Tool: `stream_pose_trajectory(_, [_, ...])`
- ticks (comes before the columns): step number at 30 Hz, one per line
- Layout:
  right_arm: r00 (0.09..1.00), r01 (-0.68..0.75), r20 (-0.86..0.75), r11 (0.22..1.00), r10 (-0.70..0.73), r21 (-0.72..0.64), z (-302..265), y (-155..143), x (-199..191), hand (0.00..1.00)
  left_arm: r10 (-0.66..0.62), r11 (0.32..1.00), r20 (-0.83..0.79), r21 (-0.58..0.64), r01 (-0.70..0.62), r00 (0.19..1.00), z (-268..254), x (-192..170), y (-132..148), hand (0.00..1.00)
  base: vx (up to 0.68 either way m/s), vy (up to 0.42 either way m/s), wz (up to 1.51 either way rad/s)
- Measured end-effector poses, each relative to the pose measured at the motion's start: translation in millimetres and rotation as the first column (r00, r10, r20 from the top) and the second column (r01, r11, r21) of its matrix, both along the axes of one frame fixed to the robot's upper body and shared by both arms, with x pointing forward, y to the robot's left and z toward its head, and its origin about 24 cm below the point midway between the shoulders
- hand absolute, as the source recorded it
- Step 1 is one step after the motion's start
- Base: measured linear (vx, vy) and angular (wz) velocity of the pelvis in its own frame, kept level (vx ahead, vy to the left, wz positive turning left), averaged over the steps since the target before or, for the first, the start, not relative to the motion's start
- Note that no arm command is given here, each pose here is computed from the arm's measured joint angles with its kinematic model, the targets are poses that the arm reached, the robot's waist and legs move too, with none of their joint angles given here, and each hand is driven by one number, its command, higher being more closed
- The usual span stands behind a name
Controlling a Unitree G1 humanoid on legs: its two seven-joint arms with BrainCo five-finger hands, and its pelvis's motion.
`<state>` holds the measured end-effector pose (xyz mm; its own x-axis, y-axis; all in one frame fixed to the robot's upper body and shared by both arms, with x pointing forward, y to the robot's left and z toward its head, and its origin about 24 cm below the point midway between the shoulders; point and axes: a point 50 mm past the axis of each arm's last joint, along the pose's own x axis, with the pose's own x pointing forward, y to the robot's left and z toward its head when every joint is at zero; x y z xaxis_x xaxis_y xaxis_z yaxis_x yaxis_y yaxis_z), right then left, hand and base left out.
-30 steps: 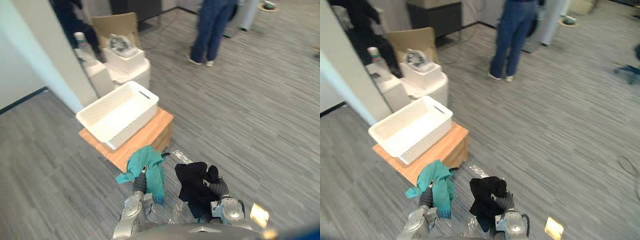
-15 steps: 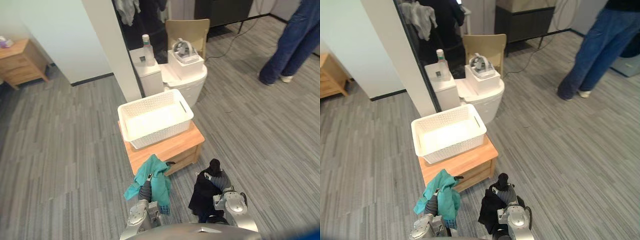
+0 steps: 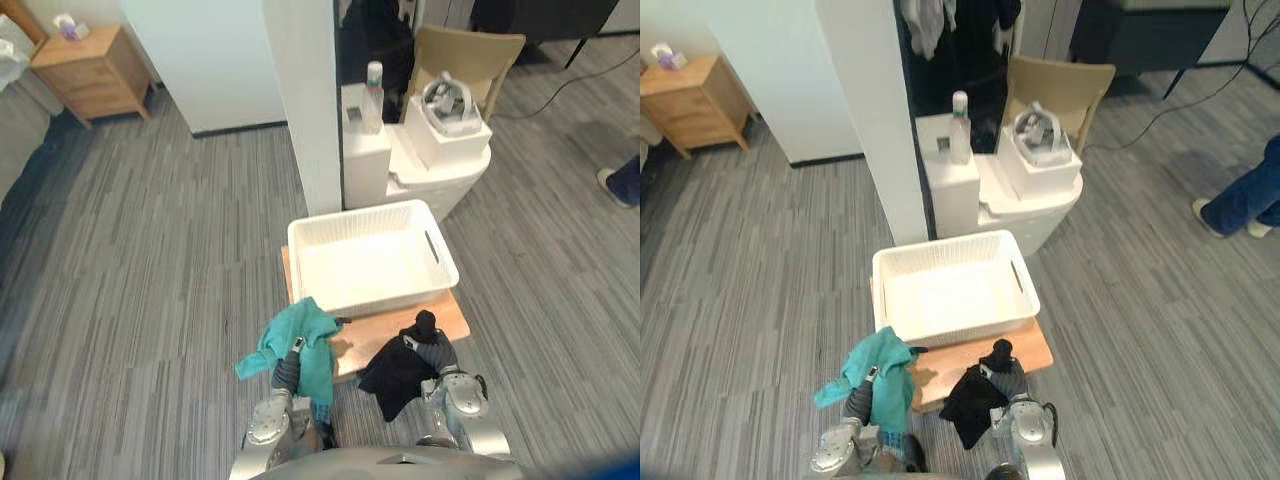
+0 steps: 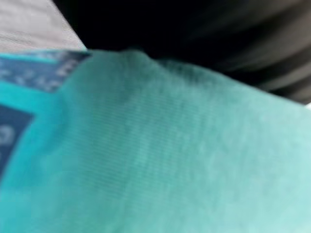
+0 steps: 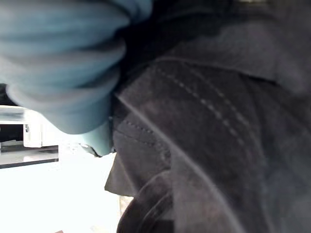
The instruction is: Tidy the bed and pick cloth on bed and put in laundry
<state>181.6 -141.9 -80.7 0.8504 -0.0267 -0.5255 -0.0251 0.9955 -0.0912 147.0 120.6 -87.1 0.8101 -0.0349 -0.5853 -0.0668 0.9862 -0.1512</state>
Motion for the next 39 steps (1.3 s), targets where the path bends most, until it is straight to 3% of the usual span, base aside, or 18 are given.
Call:
stream_pose_trajectory(8, [0.984,0.028,0.173,0.999,-0.034,0.035,32.8,4.8,18.5,1.0,-0.015,0.998,0.007,0.06,0.014,1.0,-0.5,5.6,15.2,1.0,0.26,-0.122,0.15])
stream_pose_trajectory(14, [0.933,0.143,0.342,0.987,-0.111,-0.07,70.5,-41.2,30.7,1.0,0.037,0.999,-0.031,0.007,-0.037,0.999,-6.8,0.8,6.0,1.0,0.2,-0.169,-0.18])
stream_pose_trajectory(19, [0.79,0.201,0.61,0.964,-0.056,-0.172,141.4,-64.1,49.5,1.0,0.004,1.0,-0.006,0.003,-0.004,1.0,-3.8,7.6,5.1,1.0,0.0,-0.035,-0.06])
stream_pose_trajectory(23, [0.712,0.185,0.702,0.96,0.017,-0.212,171.2,-65.1,61.2,1.0,-0.004,1.0,0.0,-0.001,0.004,1.0,-3.1,9.4,4.9,1.0,-0.09,0.015,-0.02])
stream_pose_trajectory(31, [0.587,0.123,0.798,0.959,0.136,-0.253,211.7,-49.6,84.9,1.0,0.026,1.0,-0.022,0.004,-0.026,0.999,-7.6,8.9,13.0,1.0,-0.1,-0.021,-0.11])
stream_pose_trajectory(39, [0.49,-0.04,0.833,0.961,0.256,-0.272,233.5,-5.9,98.2,1.0,0.062,0.998,-0.028,-0.023,-0.063,0.998,-7.7,10.5,10.4,1.0,-0.02,-0.011,0.01])
